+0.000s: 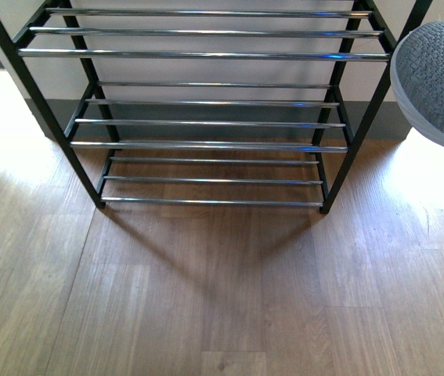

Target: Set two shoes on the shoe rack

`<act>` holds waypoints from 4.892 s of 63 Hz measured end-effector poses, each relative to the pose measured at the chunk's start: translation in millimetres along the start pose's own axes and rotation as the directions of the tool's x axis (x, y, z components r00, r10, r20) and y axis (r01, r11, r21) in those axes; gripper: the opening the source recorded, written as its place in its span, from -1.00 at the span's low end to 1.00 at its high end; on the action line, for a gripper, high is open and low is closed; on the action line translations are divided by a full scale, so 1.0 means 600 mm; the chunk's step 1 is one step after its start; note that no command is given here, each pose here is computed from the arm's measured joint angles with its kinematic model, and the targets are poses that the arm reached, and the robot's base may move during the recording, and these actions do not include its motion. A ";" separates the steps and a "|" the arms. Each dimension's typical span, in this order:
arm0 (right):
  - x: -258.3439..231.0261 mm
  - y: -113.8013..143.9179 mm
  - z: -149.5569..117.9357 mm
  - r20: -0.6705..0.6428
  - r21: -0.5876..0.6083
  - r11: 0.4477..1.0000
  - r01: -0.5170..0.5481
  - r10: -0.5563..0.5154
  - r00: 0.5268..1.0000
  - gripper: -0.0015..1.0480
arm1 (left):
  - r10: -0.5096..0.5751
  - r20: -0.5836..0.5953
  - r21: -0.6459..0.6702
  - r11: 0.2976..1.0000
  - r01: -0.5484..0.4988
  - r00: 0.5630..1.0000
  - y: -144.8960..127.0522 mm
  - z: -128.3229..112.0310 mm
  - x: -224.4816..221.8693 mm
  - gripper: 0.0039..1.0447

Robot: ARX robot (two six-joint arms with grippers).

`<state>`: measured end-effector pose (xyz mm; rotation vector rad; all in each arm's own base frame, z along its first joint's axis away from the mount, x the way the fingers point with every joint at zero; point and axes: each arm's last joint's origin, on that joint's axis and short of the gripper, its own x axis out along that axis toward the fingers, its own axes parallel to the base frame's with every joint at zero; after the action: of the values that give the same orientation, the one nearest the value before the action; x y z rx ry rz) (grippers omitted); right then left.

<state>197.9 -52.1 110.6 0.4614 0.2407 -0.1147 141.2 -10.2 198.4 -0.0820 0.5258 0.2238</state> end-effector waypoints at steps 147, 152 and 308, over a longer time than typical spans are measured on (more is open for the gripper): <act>0.035 0.090 -0.004 -0.266 -0.157 0.872 -0.463 0.415 0.870 -0.97 | 0.009 0.005 -0.002 1.000 -0.009 1.000 0.000 0.002 -0.001 -0.97; 0.052 0.138 -0.009 -0.290 -0.121 0.889 -0.442 0.394 0.872 -0.97 | 0.013 0.006 -0.001 1.000 -0.013 1.000 0.001 0.002 -0.001 -0.97; 0.117 0.238 -0.006 -0.312 0.163 0.892 -0.421 0.452 0.836 0.82 | 0.012 0.005 -0.002 1.000 -0.012 1.000 0.001 0.002 -0.001 -0.97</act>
<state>288.4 72.8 150.4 0.6144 0.4681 0.4132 141.3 -9.8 199.5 -0.0798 0.5208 0.2365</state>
